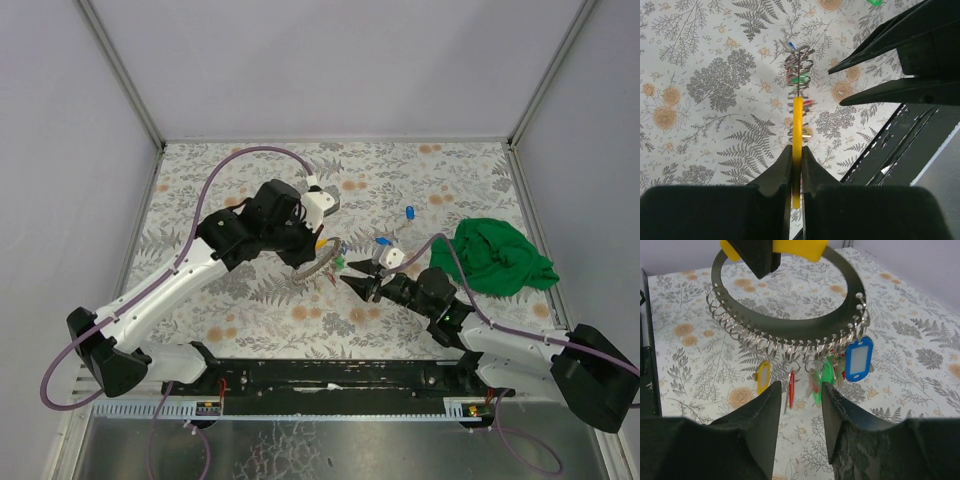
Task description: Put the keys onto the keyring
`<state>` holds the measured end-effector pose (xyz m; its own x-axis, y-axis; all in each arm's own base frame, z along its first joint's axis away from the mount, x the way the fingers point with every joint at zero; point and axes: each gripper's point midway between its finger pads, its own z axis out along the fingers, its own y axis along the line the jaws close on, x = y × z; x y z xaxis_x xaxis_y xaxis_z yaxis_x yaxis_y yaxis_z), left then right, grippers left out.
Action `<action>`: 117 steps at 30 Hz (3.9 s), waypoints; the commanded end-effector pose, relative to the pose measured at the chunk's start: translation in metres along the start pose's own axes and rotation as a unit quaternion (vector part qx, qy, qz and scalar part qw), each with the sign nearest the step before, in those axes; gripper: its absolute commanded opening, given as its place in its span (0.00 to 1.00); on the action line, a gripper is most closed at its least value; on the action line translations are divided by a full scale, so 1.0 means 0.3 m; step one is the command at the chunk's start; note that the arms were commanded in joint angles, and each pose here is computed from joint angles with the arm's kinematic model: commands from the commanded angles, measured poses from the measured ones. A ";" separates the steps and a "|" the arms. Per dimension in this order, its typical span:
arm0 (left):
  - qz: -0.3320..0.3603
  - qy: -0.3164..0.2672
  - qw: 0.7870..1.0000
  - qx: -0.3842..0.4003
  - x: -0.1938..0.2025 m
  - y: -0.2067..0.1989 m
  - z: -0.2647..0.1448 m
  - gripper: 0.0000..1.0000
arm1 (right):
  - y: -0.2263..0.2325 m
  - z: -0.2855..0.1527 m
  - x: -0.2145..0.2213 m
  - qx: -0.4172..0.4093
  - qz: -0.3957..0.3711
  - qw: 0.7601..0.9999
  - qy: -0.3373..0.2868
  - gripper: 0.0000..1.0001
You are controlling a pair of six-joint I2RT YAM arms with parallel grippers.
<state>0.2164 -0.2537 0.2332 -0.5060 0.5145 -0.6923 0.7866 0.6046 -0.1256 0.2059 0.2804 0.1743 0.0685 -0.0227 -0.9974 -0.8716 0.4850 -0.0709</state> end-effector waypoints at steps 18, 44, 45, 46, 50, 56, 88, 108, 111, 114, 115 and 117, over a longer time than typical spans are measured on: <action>-0.002 -0.060 0.997 0.043 -0.068 -0.046 -0.004 0.00 | 0.077 0.083 -0.022 -0.008 -0.032 0.999 -0.024 0.39; -0.014 -0.069 0.994 0.086 -0.079 -0.066 -0.007 0.00 | 0.074 0.091 -0.029 0.017 -0.040 0.998 -0.042 0.27; -0.014 -0.069 0.994 0.087 -0.079 -0.067 -0.008 0.00 | 0.075 0.091 -0.029 0.017 -0.040 0.998 -0.042 0.26; -0.014 -0.069 0.994 0.086 -0.079 -0.066 -0.006 0.00 | 0.078 0.091 -0.030 0.015 -0.040 0.998 -0.043 0.25; -0.014 -0.069 0.994 0.088 -0.080 -0.067 -0.007 0.00 | 0.072 0.089 -0.027 0.022 -0.042 0.998 -0.042 0.25; -0.016 -0.068 0.994 0.086 -0.078 -0.064 -0.005 0.00 | 0.067 0.088 -0.026 0.029 -0.046 0.998 -0.040 0.25; -0.030 -0.071 0.993 0.088 -0.082 -0.045 -0.005 0.00 | 0.117 0.107 -0.015 -0.007 -0.062 0.998 -0.019 0.23; -0.026 -0.065 0.994 0.086 -0.070 -0.039 -0.006 0.00 | 0.077 0.091 -0.005 0.025 -0.088 0.996 -0.004 0.24; -0.027 -0.064 0.994 0.085 -0.068 -0.036 -0.005 0.00 | 0.064 0.091 -0.002 0.036 -0.089 0.995 -0.001 0.23; -0.027 -0.064 0.994 0.088 -0.069 -0.040 -0.005 0.00 | 0.064 0.092 -0.002 0.037 -0.091 0.995 -0.001 0.23; -0.028 -0.064 0.994 0.089 -0.069 -0.040 -0.004 0.00 | 0.069 0.092 -0.006 0.034 -0.090 0.995 -0.004 0.23; -0.029 -0.062 0.993 0.093 -0.069 -0.043 -0.003 0.00 | 0.079 0.094 -0.008 0.027 -0.088 0.996 -0.006 0.23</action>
<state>0.2097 -0.2635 0.2375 -0.5533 0.4271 -0.7152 0.7921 0.5355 -0.2930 0.1984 0.3080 0.1444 0.1690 -0.1723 -0.9704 -0.8283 0.5088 -0.2346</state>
